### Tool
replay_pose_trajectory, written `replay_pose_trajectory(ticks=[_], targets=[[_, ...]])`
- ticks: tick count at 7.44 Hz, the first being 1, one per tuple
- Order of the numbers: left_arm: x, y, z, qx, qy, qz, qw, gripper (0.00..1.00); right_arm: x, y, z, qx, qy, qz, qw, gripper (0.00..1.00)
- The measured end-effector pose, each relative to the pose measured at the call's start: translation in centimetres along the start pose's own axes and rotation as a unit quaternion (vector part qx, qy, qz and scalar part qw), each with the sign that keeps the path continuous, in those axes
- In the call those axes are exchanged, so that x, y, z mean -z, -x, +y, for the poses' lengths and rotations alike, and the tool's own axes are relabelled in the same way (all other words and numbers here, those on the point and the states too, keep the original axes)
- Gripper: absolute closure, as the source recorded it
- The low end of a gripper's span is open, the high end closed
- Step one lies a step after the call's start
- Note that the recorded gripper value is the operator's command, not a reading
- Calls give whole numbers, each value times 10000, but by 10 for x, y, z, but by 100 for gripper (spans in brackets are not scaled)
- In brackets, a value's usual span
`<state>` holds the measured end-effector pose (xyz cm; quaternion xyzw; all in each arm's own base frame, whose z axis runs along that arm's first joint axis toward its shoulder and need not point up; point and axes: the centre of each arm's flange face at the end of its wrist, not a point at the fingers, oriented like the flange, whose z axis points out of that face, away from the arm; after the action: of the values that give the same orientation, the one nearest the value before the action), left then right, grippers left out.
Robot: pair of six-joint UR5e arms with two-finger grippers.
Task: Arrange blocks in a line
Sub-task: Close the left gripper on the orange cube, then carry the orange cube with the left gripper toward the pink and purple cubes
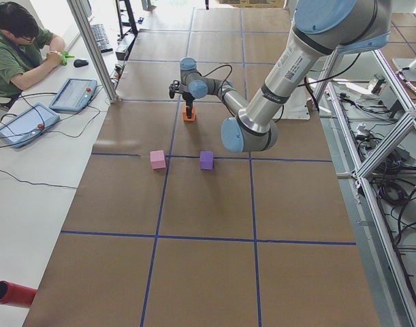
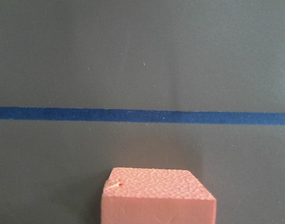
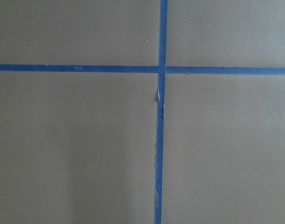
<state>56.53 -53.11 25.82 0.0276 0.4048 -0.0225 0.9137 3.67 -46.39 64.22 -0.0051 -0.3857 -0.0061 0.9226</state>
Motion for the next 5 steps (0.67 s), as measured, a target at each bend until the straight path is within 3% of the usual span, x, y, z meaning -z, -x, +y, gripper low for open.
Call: replay_pose_trajectory(ticks=[2,5], targets=[[9,-3,-3,27,-75,53,10000,100,0,0,0,1,1,0,10000,0],[103,-10,5,233,55,63,9997,100,0,0,0,0,0,0,10000,0]])
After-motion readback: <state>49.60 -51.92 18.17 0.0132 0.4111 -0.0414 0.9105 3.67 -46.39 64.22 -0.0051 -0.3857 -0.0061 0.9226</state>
